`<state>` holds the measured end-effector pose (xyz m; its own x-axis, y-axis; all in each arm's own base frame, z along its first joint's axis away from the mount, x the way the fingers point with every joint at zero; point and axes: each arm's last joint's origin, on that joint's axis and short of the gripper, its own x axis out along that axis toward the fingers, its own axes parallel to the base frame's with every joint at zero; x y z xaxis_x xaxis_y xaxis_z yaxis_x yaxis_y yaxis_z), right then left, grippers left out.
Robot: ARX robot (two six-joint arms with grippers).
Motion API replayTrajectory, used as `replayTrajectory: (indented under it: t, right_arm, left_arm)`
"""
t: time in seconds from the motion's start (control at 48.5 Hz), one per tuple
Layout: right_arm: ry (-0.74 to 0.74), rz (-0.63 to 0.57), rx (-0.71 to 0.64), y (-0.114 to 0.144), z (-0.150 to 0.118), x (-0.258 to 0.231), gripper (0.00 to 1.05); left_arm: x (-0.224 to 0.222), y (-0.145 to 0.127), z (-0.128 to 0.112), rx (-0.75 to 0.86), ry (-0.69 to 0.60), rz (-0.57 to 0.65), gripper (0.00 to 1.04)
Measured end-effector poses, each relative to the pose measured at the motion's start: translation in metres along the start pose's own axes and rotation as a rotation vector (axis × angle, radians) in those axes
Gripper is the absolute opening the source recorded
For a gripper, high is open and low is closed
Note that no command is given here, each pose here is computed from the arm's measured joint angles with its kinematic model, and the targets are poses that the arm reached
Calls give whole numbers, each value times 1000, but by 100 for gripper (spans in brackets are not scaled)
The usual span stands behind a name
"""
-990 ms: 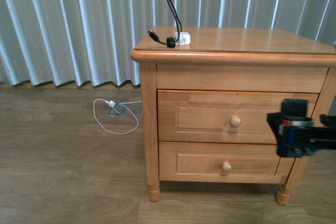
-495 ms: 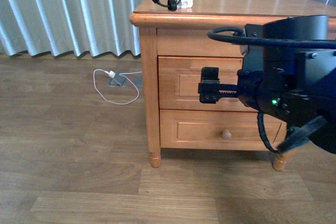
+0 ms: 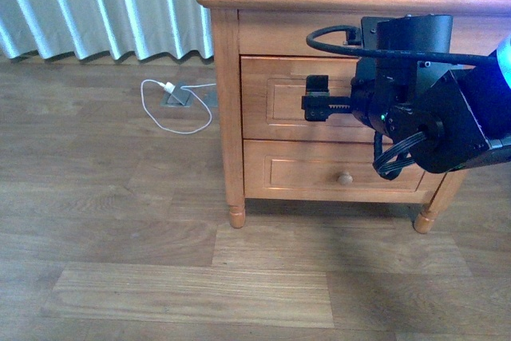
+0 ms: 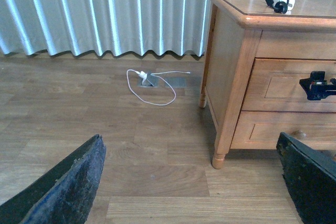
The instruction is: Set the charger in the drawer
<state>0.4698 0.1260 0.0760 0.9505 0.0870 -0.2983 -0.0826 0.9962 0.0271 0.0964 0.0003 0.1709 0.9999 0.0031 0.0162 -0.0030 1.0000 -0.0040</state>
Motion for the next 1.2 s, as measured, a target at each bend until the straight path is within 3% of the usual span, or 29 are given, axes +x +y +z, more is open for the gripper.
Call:
replayTrajectory:
  t: [0.33,0.804,1.196]
  right_arm:
    - [27,-34,5,-13,-14,10,96]
    - [19,-43,-1,-17,-13,10,28]
    - [38,-1,-4,-20,-22,-13,23]
  left_arm:
    - [0,0,0,0,0,0,99]
    - [0,0,0,0,0,0,99]
    - [0,0,0,0,0,0,99]
